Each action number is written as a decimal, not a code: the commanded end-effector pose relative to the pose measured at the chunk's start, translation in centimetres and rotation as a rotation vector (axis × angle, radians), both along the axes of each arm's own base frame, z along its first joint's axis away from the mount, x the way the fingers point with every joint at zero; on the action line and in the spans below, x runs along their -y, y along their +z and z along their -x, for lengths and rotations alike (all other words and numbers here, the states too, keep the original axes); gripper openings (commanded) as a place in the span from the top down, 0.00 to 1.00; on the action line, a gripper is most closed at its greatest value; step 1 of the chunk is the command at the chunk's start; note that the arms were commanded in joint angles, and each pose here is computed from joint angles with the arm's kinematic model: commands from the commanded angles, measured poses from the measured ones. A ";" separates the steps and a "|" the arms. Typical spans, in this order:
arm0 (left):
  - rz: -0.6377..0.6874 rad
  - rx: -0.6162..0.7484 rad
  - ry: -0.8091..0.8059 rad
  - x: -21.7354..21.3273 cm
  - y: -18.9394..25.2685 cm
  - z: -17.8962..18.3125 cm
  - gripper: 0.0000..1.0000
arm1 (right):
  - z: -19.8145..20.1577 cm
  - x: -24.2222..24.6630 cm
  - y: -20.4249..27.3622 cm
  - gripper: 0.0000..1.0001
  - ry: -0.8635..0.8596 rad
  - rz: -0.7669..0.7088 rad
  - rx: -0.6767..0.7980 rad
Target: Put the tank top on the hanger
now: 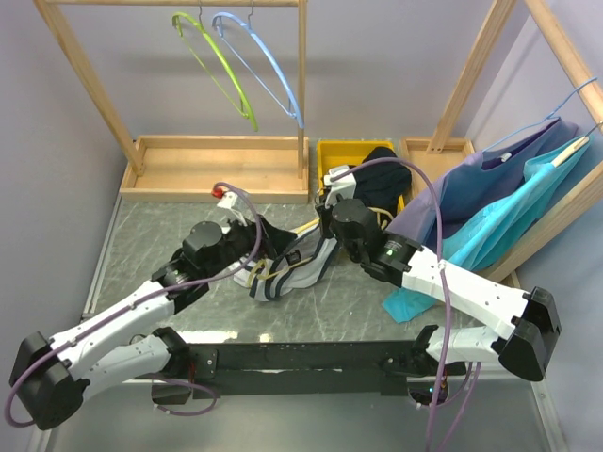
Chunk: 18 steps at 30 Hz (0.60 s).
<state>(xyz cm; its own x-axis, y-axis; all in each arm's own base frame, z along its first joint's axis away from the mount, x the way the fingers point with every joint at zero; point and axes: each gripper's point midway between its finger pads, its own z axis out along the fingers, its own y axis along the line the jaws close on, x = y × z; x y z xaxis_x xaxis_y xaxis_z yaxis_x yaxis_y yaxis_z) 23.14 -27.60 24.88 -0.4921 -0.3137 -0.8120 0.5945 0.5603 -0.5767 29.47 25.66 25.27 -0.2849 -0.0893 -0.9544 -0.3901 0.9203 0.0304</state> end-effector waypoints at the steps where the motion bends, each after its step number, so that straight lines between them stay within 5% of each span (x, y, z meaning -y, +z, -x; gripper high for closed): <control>1: 0.015 -0.112 0.359 -5.3 0.3 -2.6 0.19 | -0.7 0.9 1.7 1.00 -0.079 -0.034 0.081; 9: -0.046 -0.269 0.593 -12.0 -5.2 0.1 0.24 | -0.5 1.5 0.8 1.00 -0.108 -0.003 0.095; 18: -0.147 -0.425 0.281 -7.9 -12.4 4.1 0.44 | 0.3 1.5 1.8 1.00 -0.058 -0.030 0.121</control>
